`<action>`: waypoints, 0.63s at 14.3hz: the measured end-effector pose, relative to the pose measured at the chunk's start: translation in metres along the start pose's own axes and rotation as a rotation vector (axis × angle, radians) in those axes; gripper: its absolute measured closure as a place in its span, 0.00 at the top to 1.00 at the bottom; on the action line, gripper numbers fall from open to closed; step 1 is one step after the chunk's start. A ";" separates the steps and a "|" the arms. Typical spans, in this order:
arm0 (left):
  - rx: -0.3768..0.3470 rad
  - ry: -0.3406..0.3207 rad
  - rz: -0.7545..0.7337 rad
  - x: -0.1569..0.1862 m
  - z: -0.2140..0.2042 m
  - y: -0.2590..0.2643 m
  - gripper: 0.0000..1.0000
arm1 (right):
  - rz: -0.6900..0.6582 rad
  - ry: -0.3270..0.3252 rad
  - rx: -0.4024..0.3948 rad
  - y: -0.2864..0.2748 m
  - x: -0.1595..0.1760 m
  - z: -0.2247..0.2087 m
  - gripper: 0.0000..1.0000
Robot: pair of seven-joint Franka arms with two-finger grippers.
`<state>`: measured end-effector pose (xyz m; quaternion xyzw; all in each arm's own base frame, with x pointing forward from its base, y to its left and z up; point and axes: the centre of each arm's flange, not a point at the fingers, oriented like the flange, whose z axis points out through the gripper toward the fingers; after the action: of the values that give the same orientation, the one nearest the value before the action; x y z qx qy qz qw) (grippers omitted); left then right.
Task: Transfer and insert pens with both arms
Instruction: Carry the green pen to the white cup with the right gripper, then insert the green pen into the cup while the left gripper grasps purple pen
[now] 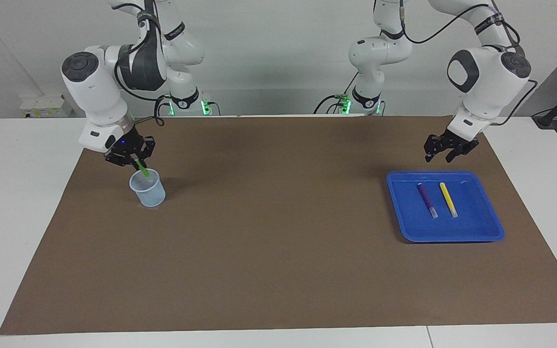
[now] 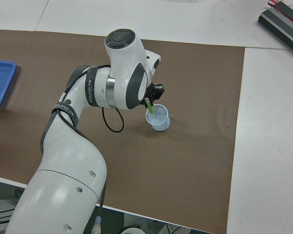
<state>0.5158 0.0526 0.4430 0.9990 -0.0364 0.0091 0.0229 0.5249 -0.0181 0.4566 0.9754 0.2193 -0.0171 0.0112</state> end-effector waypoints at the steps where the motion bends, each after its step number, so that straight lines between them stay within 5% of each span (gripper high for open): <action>1: 0.002 0.008 -0.003 0.004 0.007 -0.003 0.70 | -0.004 -0.001 0.000 0.001 -0.003 0.003 0.19; 9: 0.013 0.057 -0.019 0.030 0.064 -0.017 0.70 | 0.005 -0.010 0.007 -0.001 -0.018 0.047 0.19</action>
<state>0.5485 0.0646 0.3788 0.9988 -0.0261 0.0375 0.0177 0.5070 -0.0265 0.4103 0.9759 0.2168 -0.0229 0.0091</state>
